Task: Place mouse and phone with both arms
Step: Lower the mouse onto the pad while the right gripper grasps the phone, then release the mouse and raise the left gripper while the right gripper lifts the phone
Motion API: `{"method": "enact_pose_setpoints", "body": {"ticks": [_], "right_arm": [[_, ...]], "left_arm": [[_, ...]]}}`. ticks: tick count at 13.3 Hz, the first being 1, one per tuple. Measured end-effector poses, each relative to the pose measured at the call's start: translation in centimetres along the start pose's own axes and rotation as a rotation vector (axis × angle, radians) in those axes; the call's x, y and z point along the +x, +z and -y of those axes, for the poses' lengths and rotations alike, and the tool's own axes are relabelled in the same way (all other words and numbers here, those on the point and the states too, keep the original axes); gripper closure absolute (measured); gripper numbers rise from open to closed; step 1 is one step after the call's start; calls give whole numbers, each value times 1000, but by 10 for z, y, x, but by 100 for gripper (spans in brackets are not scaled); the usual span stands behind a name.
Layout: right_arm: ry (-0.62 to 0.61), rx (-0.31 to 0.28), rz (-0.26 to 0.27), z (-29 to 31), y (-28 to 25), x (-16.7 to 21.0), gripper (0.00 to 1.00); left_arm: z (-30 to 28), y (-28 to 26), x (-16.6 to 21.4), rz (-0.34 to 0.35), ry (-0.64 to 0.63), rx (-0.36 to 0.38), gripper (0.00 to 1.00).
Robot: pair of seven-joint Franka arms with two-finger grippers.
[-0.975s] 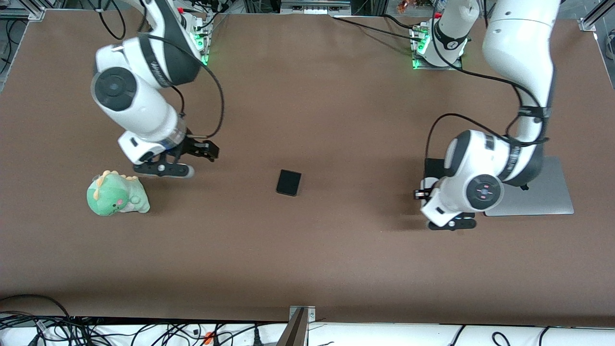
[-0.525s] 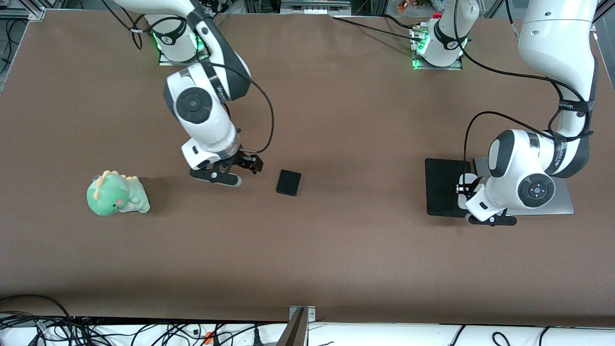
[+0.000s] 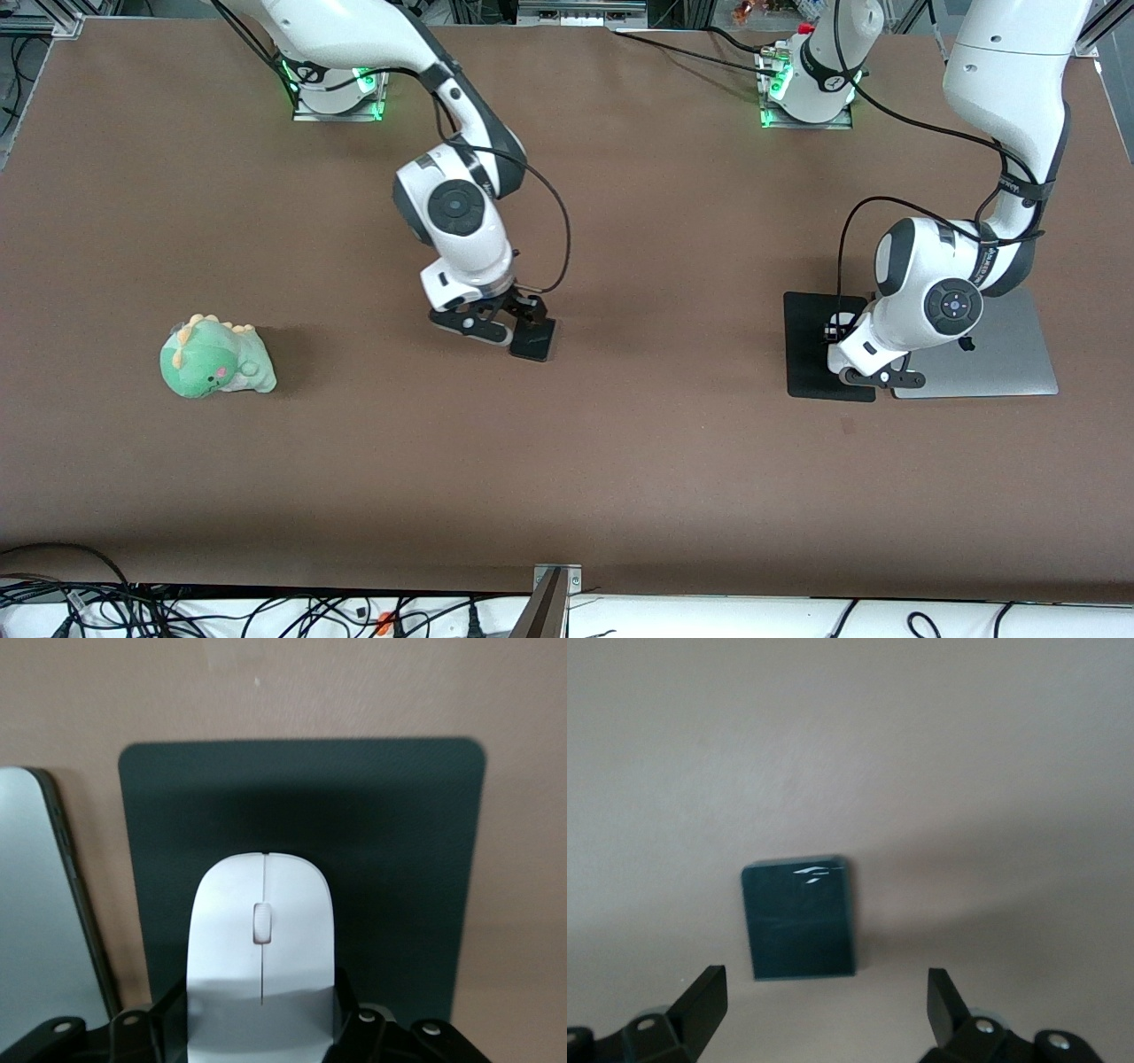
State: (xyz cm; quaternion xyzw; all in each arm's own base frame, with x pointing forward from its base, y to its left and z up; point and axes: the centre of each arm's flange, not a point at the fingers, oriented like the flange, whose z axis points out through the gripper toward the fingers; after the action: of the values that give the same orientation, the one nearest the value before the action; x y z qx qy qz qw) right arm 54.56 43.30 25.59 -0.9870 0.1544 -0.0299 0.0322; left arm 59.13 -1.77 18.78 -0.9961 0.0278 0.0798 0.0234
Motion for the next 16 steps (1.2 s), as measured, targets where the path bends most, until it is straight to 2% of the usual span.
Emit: {"method": "enact_pose_setpoints", "body": {"ticks": [1, 2, 5, 6, 8, 10, 13, 16], "right_arm": [[-2, 11, -7, 9, 10, -6, 0], [-7, 21, -14, 14, 18, -8, 0], [-29, 30, -32, 17, 45, -14, 0], [-49, 22, -45, 17, 53, -15, 0], [-83, 6, -66, 15, 67, -17, 0], [-98, -5, -72, 14, 74, -17, 0], [-104, -1, -75, 15, 79, -20, 0], [-111, 2, -76, 15, 89, -24, 0]], "left_arm": [[0, 5, -3, 1, 1, -1, 39], [-1, 8, -5, 3, 2, -2, 33], [-6, 6, -5, -1, 11, -5, 4], [-9, 3, -4, -6, 14, -6, 0], [-11, -11, 1, -23, 17, -6, 0], [-15, -46, 13, 6, 26, -4, 0], [-38, -123, 36, 21, 61, -6, 0], [-42, -206, 49, -18, 64, -3, 0]]}}
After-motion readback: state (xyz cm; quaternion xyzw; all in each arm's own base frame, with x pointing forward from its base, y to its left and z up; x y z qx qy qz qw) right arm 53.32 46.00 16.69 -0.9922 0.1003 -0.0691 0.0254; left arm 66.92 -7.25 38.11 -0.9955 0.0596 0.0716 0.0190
